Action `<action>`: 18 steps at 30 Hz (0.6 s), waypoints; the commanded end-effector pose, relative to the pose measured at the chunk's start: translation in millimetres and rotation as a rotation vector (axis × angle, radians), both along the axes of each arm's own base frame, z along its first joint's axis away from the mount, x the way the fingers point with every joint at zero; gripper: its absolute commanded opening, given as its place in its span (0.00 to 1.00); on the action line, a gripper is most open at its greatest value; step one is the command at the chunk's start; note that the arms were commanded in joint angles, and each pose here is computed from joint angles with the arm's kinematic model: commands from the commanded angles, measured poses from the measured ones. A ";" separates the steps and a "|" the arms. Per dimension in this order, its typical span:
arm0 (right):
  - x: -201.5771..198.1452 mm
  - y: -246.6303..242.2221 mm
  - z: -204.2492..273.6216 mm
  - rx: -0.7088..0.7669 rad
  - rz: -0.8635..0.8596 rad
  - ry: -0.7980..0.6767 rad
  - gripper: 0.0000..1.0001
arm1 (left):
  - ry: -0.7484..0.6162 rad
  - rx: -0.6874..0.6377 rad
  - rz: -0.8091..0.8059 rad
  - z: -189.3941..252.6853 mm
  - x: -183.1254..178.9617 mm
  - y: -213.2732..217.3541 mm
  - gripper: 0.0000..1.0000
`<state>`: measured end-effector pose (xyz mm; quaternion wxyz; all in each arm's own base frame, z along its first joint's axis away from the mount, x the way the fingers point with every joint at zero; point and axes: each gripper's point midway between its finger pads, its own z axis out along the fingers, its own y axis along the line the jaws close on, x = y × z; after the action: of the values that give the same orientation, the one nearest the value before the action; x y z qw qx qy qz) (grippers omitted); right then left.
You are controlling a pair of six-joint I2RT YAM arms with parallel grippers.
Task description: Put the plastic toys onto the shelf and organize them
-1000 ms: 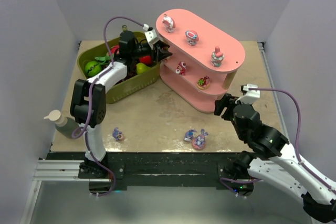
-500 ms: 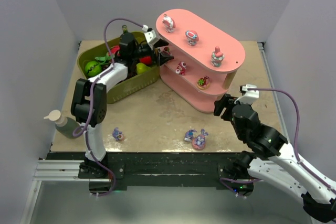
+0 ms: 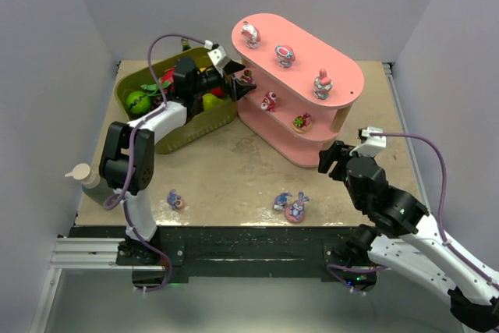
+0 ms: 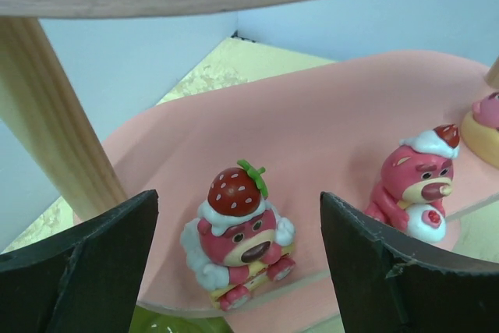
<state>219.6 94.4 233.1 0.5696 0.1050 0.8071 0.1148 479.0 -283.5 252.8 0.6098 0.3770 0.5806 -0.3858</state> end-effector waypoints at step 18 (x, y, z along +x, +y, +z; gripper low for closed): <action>0.2 -0.2 -3.3 0.023 -0.010 -0.004 0.70 | -0.016 -0.111 0.232 21.5 -3.4 8.2 0.89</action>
<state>218.2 93.8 226.7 0.5664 0.1056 0.8092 0.1147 476.8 -273.7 243.5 0.6408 0.2775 0.6228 -0.3529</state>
